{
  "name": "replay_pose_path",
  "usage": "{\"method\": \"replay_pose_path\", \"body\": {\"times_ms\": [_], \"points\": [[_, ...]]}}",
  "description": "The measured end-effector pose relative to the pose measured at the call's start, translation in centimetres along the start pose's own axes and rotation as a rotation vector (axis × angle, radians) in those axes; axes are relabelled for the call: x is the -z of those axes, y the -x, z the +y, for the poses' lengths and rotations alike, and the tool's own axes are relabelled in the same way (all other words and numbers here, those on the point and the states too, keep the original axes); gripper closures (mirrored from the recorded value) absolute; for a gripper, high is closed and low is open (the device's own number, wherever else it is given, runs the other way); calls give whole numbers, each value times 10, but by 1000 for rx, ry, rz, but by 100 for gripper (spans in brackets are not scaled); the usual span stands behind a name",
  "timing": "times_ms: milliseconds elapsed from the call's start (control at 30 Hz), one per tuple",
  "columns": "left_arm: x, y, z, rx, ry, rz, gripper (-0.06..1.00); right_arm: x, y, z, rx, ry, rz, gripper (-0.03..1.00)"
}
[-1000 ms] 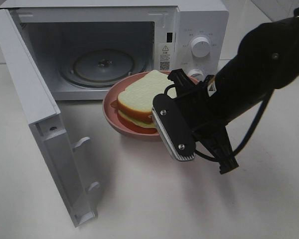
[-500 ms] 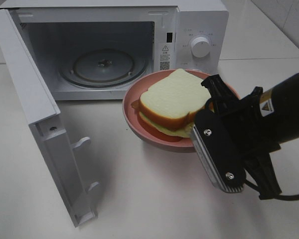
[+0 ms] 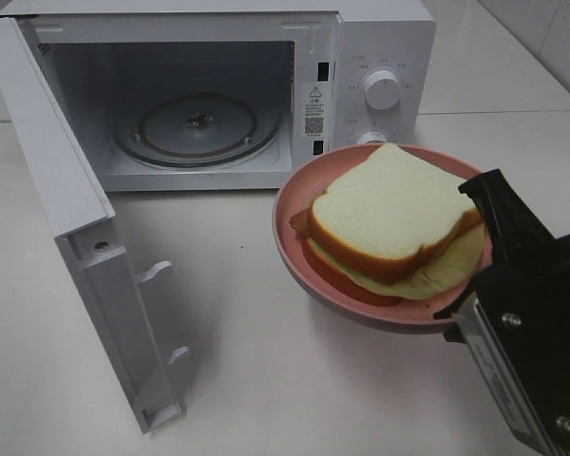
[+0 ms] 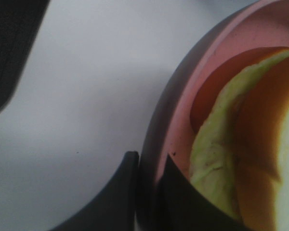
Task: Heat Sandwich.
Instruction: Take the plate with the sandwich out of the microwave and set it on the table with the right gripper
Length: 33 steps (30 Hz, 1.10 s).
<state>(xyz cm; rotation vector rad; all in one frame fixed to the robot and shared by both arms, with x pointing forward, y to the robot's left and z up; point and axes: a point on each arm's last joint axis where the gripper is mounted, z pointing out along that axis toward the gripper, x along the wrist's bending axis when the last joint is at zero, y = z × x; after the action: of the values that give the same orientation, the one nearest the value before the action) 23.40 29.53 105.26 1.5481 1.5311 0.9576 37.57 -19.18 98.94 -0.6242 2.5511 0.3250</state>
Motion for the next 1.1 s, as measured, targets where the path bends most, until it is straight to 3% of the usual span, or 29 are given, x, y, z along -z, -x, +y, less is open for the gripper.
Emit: {"method": "replay_pose_path", "body": {"times_ms": [400, 1100], "points": [[0, 0, 0, 0, 0, 0, -5, 33, -18, -12, -114, -96, -42, 88], [0, 0, 0, 0, 0, 0, -5, 41, -19, -31, -379, -298, -113, 88]]}}
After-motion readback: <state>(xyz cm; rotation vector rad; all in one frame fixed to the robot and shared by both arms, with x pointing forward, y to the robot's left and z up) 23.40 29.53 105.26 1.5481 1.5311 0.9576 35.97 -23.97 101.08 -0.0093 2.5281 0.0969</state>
